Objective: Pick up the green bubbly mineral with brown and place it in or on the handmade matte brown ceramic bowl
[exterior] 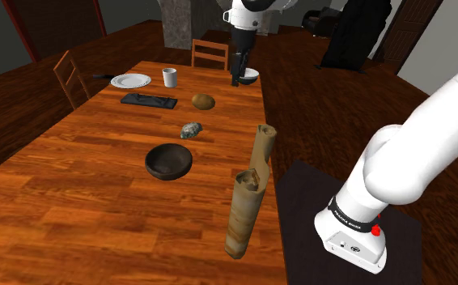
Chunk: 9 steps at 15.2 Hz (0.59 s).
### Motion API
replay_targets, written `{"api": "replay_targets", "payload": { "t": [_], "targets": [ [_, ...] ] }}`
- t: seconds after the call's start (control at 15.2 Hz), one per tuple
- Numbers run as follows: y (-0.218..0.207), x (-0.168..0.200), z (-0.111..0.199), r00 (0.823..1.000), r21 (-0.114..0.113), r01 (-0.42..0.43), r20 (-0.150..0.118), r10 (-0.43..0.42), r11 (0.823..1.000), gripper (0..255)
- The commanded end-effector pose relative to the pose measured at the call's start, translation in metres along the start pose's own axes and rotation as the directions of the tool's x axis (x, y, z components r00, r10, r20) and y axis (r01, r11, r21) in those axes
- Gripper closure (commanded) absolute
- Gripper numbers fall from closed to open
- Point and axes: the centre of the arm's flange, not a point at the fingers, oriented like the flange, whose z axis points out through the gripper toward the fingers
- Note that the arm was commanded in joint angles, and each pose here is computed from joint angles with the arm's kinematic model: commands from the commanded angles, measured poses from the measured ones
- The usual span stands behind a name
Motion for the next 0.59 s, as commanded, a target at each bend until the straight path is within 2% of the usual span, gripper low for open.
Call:
{"api": "replay_targets", "payload": {
  "t": [0.0, 0.26, 0.53],
  "targets": [
    [0.007, 0.023, 0.018, 0.999, 0.014, 0.046, 0.022, -0.046, 0.999, 0],
    [0.019, 0.068, 0.055, 0.989, 0.045, 0.13, 0.062, -0.132, 0.991, 0],
    [0.026, 0.111, 0.094, 0.971, 0.078, 0.212, 0.1, -0.219, 0.974, 0]
  ]
}}
